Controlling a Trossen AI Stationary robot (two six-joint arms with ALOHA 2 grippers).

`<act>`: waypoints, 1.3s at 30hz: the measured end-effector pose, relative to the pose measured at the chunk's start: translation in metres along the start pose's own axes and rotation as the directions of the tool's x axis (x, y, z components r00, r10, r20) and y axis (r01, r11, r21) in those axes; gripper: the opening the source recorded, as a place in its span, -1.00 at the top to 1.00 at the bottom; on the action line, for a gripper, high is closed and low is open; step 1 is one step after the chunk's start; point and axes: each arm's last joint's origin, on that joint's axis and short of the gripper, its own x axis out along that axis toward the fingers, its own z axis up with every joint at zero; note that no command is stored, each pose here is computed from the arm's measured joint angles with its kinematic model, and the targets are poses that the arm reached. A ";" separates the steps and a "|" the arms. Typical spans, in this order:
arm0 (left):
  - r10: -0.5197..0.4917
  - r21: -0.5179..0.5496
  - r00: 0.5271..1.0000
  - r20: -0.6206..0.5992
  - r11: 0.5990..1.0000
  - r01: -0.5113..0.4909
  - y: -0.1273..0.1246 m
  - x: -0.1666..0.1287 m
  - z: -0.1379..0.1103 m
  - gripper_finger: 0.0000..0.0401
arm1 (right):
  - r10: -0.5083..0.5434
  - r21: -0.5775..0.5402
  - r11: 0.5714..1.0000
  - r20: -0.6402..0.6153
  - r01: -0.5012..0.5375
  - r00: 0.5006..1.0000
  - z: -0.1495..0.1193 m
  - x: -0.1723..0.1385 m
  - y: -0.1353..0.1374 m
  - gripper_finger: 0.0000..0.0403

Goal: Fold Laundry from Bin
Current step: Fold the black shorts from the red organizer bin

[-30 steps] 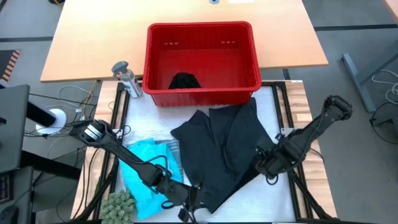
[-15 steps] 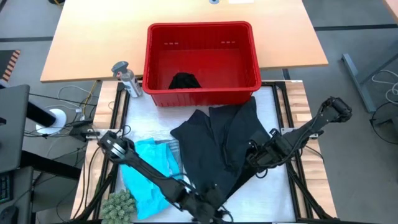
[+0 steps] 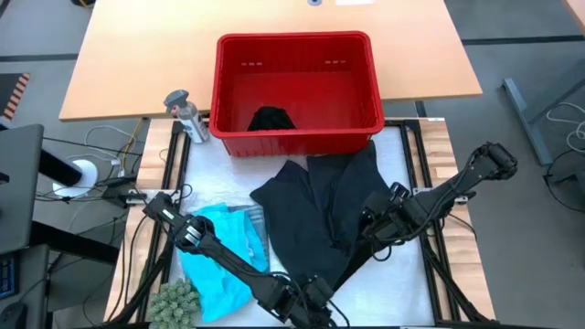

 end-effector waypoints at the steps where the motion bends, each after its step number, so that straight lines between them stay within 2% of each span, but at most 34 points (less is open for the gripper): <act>1: 0.000 0.012 1.000 -0.009 1.000 0.000 0.000 -0.001 0.003 0.49 | 0.004 -0.005 1.000 0.003 -0.004 1.000 0.000 0.000 0.000 0.93; 4: 0.011 0.058 0.998 -0.056 0.998 -0.008 0.002 -0.007 0.013 0.59 | 0.004 -0.018 1.000 0.007 -0.004 1.000 0.000 0.000 0.001 0.93; 7: 0.026 0.102 1.000 -0.004 0.994 -0.026 -0.001 -0.018 0.023 0.67 | 0.013 -0.012 1.000 0.019 -0.013 1.000 0.001 0.000 0.002 0.93; 12: 0.192 0.198 0.981 0.012 0.961 -0.191 0.016 -0.017 0.022 0.78 | 0.029 -0.026 0.999 0.032 -0.028 0.999 0.003 0.001 0.004 0.93; 15: 0.247 0.200 0.967 0.059 0.946 -0.253 0.022 -0.016 0.028 0.85 | 0.030 -0.026 0.999 0.033 -0.029 0.999 0.003 0.001 0.004 0.93; 20: 0.230 0.160 0.973 0.002 0.961 -0.227 0.029 -0.011 0.043 0.93 | 0.034 -0.025 0.999 0.034 -0.033 0.999 0.004 0.000 0.004 0.93; 22: 0.169 0.264 0.985 -0.036 0.952 -0.154 0.028 -0.008 0.050 0.92 | 0.036 -0.022 0.999 0.036 -0.035 0.999 0.004 0.001 0.004 0.93; 25: -0.025 0.414 0.992 -0.121 0.907 0.074 0.017 -0.006 0.058 0.81 | 0.034 -0.018 0.999 0.035 -0.033 0.999 0.005 0.001 0.004 0.93; 27: -0.153 0.420 0.981 -0.115 0.888 0.188 0.007 -0.006 0.064 0.70 | 0.034 -0.016 0.999 0.035 -0.034 0.999 0.005 0.001 0.004 0.93; 29: -0.204 0.437 0.970 -0.130 0.867 0.241 0.003 -0.007 0.066 0.56 | 0.036 -0.015 0.999 0.036 -0.036 0.999 0.005 0.001 0.004 0.93; 31: -0.179 0.444 0.975 -0.133 0.868 0.220 0.006 -0.006 0.066 0.41 | 0.038 -0.013 0.999 0.038 -0.038 0.999 0.005 0.001 0.004 0.93; 35: -0.050 0.466 0.993 -0.110 0.880 0.096 0.016 -0.005 0.063 0.14 | 0.050 -0.004 0.999 0.049 -0.050 0.998 0.006 0.001 0.006 0.93; 39: 0.007 0.481 0.996 -0.094 0.876 0.039 0.020 -0.001 0.058 -0.03 | 0.058 0.003 0.998 0.060 -0.059 0.996 0.007 0.001 0.007 0.93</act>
